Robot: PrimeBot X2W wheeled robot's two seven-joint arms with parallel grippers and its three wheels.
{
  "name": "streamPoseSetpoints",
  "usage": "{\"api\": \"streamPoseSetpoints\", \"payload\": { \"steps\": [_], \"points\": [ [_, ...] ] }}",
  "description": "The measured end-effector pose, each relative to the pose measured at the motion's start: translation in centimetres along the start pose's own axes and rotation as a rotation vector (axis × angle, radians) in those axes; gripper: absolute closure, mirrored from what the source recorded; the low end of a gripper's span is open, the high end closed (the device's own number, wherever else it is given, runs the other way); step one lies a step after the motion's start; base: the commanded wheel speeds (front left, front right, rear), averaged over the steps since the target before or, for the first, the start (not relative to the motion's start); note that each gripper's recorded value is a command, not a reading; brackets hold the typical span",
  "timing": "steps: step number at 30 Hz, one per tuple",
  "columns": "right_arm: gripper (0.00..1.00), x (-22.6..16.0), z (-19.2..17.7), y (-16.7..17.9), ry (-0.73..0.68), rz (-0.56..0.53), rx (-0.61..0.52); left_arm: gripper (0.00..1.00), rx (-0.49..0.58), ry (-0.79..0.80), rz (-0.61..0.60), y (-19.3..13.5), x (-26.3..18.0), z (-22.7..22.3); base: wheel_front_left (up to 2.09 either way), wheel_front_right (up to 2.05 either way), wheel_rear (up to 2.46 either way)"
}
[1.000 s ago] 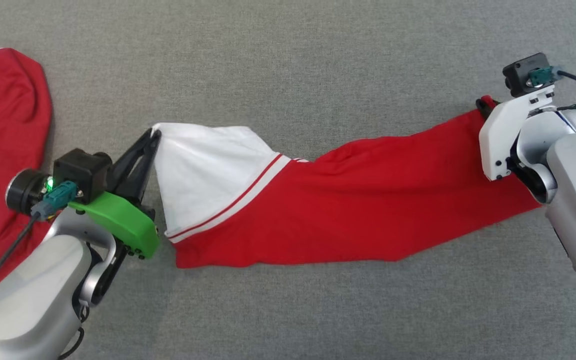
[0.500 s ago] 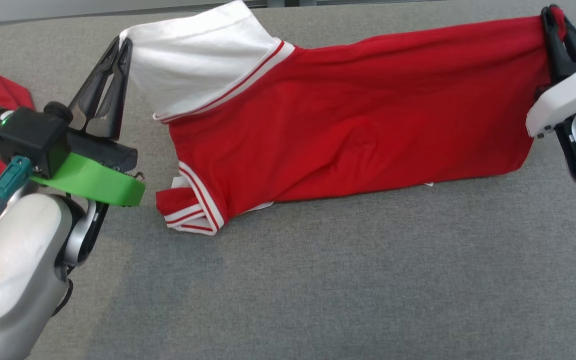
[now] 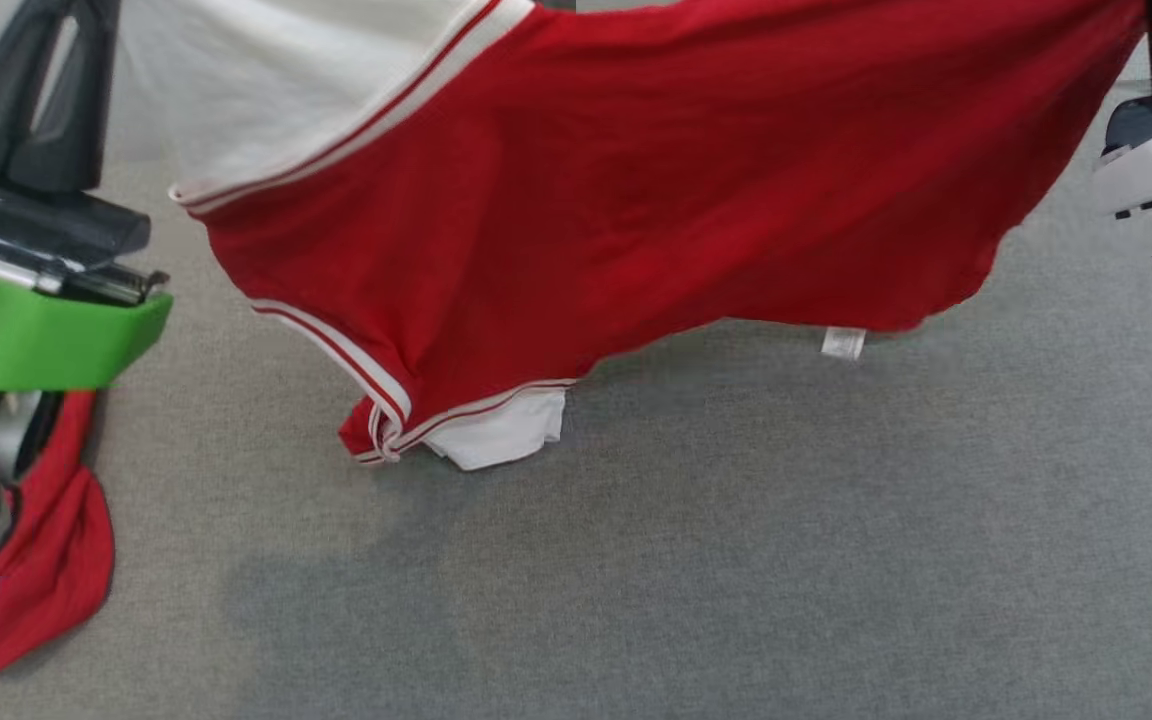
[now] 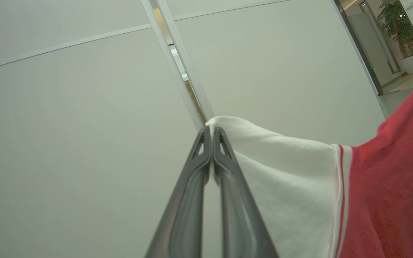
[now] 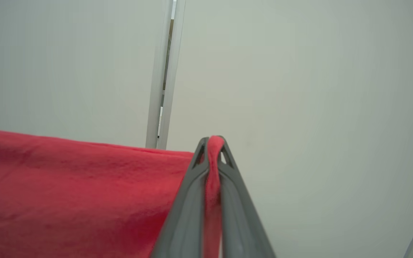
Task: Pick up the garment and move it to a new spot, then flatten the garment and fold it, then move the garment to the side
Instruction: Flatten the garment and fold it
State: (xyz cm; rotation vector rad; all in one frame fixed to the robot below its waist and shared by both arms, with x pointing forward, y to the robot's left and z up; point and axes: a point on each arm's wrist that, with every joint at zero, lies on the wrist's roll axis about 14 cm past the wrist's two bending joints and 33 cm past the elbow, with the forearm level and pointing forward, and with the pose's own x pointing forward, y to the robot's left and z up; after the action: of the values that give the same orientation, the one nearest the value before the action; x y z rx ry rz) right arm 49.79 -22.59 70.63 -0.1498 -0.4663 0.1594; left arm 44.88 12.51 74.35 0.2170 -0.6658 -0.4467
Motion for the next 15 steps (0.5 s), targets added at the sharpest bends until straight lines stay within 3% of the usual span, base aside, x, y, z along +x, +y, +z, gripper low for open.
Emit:
{"api": "streamPoseSetpoints", "payload": {
  "steps": [4, 10, 15],
  "points": [
    [1.00, -0.1, 7.2, -1.3, -0.134, -0.008, -0.017, 1.00, 0.093, -0.125, -0.015, 0.7, 1.7, 6.8, 0.00, 0.00, 0.00],
    [1.00, -1.0, 14.7, -2.8, -0.251, -0.022, -0.037, 1.00, 0.181, -0.247, -0.050, 0.5, 3.1, 14.5, 0.00, 0.00, 0.00],
    [1.00, -0.4, 15.4, -2.8, -0.224, -0.014, -0.019, 1.00, 0.160, -0.175, -0.076, 0.5, 4.8, 13.9, 0.00, 0.00, 0.00]
  ]
}}
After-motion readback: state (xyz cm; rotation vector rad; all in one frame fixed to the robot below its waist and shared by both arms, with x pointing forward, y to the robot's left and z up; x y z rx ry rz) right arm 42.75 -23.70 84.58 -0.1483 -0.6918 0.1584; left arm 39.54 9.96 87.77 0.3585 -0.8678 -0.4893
